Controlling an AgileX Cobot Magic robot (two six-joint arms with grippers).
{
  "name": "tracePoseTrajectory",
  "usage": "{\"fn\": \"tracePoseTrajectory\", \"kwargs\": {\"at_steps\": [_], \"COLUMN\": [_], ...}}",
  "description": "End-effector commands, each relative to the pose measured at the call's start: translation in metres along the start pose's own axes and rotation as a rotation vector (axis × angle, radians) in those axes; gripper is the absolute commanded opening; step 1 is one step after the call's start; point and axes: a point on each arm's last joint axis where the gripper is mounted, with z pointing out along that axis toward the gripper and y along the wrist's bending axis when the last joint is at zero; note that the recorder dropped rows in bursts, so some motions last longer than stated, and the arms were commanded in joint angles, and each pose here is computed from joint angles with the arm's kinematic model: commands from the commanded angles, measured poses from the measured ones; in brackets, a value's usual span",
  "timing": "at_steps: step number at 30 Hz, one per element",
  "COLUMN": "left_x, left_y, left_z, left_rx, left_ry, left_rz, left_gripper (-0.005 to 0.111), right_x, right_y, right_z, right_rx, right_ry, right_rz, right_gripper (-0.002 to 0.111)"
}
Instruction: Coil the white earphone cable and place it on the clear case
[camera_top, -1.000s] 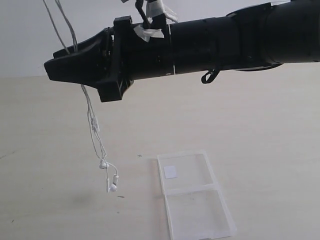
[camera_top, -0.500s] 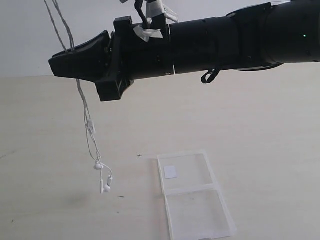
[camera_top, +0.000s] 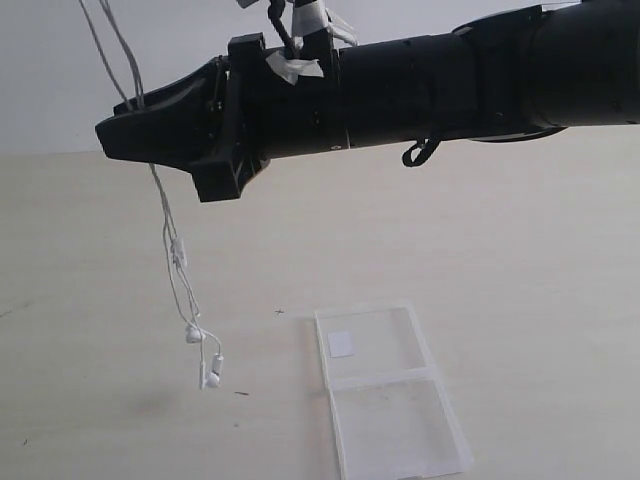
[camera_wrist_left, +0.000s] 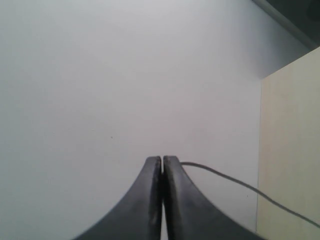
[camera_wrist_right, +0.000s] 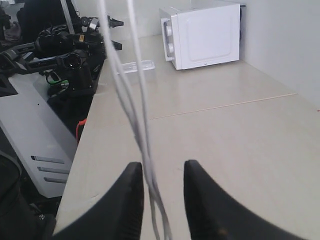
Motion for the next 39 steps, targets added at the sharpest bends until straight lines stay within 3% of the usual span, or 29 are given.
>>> {"fn": "tracePoseTrajectory", "kwargs": {"at_steps": [1, 5, 11, 20, 25, 30, 35, 39], "left_x": [-0.004, -0.004, -0.004, -0.004, -0.004, 0.014, 0.023, 0.008], "left_y": [0.001, 0.001, 0.001, 0.001, 0.001, 0.0, 0.004, 0.002], "left_z": [-0.002, -0.002, -0.002, -0.002, -0.003, -0.008, -0.025, -0.046], "left_rx": [-0.019, -0.019, -0.017, -0.017, -0.018, -0.018, -0.117, -0.182], "left_ry": [-0.016, -0.016, -0.016, -0.016, -0.009, 0.221, 0.423, 0.425], "left_rz": [0.0, 0.0, 0.0, 0.0, -0.011, -0.04, -0.044, -0.08], "left_gripper": [0.0, 0.0, 0.0, 0.0, 0.0, 0.0, 0.0, 0.0], "right_x": [-0.002, -0.002, -0.002, -0.002, -0.001, -0.002, -0.008, -0.018], "right_y": [-0.001, -0.001, -0.001, -0.001, -0.004, -0.008, -0.007, -0.01], "right_z": [0.001, 0.001, 0.001, 0.001, 0.001, -0.001, -0.005, -0.013], "right_rx": [0.004, 0.004, 0.004, 0.004, 0.033, 0.096, 0.139, 0.26], "right_ry": [-0.01, -0.01, -0.01, -0.01, 0.0, 0.012, 0.009, 0.026], "right_rz": [0.002, 0.008, 0.01, 0.015, 0.041, 0.1, 0.104, 0.078], "right_gripper": [0.03, 0.026, 0.008, 0.013, 0.0, 0.0, 0.0, 0.0]}}
